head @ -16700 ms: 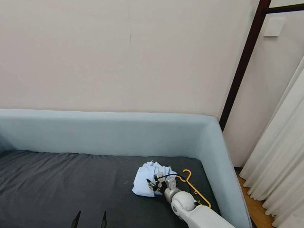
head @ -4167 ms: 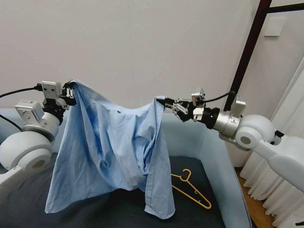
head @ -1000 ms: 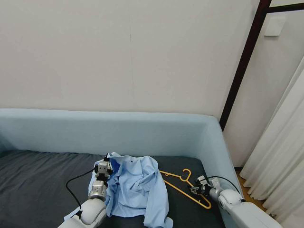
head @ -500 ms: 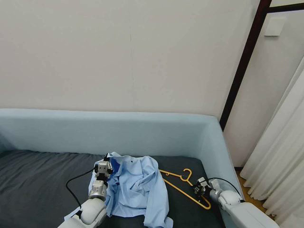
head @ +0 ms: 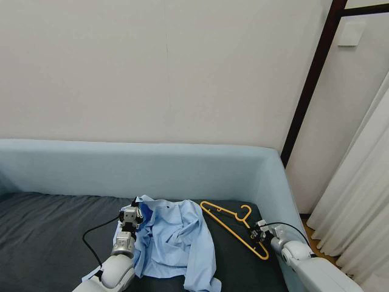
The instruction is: Pick up the clothes from the sofa and hang them on the clothes hanger.
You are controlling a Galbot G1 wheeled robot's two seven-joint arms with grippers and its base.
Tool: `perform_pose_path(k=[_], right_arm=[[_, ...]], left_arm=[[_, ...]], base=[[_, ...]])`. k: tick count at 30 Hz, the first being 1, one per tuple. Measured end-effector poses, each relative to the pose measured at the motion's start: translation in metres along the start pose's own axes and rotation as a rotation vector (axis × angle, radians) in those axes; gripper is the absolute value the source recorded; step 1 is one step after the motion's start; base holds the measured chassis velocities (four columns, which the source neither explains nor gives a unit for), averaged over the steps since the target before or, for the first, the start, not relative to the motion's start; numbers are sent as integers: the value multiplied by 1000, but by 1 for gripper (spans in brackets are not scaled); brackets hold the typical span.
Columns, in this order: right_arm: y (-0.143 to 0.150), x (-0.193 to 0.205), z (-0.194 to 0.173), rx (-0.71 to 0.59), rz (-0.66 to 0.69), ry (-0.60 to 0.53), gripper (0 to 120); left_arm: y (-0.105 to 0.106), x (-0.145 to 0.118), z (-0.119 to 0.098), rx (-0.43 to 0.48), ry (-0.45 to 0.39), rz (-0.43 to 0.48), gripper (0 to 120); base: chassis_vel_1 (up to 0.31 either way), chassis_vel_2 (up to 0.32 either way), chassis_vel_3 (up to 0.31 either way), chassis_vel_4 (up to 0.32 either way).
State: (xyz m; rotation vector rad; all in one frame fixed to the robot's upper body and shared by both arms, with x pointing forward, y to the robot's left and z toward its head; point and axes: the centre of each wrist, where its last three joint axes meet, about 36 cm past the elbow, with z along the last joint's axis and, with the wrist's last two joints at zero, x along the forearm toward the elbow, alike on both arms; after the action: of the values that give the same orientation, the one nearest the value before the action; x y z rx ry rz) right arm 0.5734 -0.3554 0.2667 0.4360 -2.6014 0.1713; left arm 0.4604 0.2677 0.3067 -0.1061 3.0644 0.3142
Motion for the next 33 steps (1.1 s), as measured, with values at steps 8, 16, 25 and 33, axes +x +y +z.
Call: perform_pose_path(k=[8,16,25,33], right_arm=[[31,34,-40,156,-39,-192,4],[54,78,-13,534,-10,-325,4],[91,117,22,772,-59,-411,4],[142,106,19,785,-124,-467,4]], left_arm=[[5,4,-4,-4,-10,0,0],[4,-1,-21,4,-16,9,0],[6,5,-42,-19,-2,15,0],[9,25,-67,-22,13,40,0]], base=[[0,0,0,0],[0,0,0,0],[0,0,0,0],[0,0,0,0]])
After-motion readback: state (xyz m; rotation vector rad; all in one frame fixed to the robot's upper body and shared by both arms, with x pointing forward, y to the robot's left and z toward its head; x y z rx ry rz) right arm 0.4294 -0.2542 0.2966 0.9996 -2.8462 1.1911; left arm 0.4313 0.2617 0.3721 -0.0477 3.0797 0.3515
